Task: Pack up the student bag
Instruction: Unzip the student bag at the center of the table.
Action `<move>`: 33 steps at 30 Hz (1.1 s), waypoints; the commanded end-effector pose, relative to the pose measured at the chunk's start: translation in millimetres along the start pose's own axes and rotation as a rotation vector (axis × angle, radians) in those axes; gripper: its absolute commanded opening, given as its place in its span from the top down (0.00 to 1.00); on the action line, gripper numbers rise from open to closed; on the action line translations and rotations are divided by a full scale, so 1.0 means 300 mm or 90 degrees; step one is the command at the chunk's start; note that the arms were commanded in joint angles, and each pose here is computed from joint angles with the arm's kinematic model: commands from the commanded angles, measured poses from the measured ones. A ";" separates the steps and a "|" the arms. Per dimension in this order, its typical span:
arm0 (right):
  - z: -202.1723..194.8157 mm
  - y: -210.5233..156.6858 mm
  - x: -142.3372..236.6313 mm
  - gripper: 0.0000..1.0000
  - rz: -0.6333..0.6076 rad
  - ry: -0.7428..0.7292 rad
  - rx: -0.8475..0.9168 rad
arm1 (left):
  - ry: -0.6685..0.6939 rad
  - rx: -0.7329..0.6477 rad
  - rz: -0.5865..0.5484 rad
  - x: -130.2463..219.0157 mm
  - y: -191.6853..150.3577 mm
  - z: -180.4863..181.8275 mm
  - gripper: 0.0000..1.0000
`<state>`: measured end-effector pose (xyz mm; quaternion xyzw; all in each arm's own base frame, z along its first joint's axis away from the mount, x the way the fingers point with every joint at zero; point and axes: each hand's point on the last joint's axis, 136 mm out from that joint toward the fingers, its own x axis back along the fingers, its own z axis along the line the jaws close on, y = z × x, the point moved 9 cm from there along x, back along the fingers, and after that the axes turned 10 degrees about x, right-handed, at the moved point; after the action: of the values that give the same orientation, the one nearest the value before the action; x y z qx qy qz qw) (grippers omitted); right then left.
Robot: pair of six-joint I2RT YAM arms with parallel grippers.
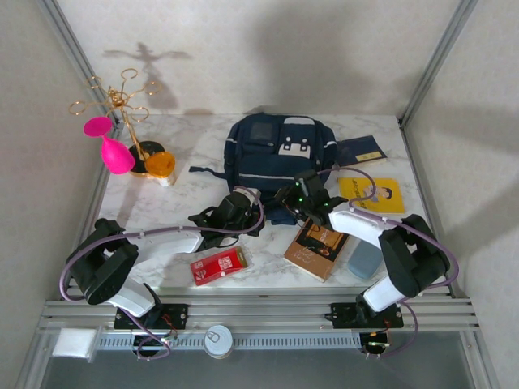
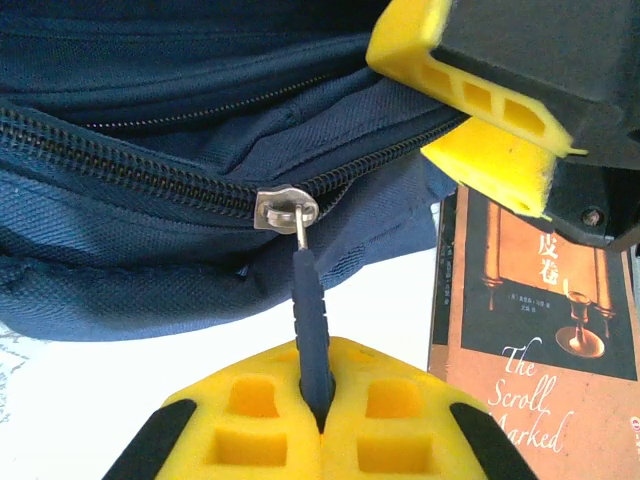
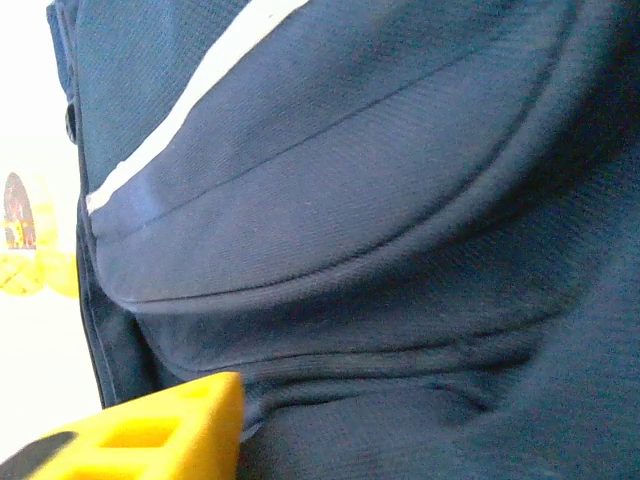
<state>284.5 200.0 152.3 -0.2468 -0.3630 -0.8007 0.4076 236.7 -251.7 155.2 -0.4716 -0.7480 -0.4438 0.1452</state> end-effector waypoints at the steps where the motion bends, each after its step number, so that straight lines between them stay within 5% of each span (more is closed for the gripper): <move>1: 0.033 0.079 0.017 0.67 -0.058 0.024 0.061 | -0.057 -0.016 -0.026 0.049 0.040 -0.081 1.00; 9: -0.034 0.143 0.082 0.98 -0.058 0.042 0.188 | -0.037 -0.014 -0.025 0.090 0.010 -0.043 1.00; 19: -0.088 0.270 0.182 1.00 -0.051 0.032 0.284 | 0.026 -0.034 -0.017 0.105 -0.028 0.035 1.00; 21: -0.086 0.274 0.190 0.91 -0.053 0.023 0.262 | 0.015 -0.039 -0.014 0.096 -0.024 0.025 1.00; 23: -0.077 0.264 0.199 0.59 -0.056 0.040 0.217 | 0.002 -0.036 -0.017 0.084 -0.010 0.007 1.00; 25: -0.067 0.248 0.208 0.39 -0.046 0.056 0.188 | -0.013 -0.030 -0.021 0.072 0.001 -0.010 1.00; 28: -0.093 0.243 0.245 0.25 -0.034 -0.034 0.115 | -0.023 -0.020 -0.027 0.060 0.013 -0.026 1.00; 33: -0.033 0.090 0.274 0.06 -0.008 0.079 0.000 | -0.039 -0.021 -0.024 0.046 0.016 -0.042 1.00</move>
<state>282.4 125.8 212.0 -0.1906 -0.4112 -0.7892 0.4144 225.3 -240.8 156.0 -0.4689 -0.7414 -0.4594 0.1394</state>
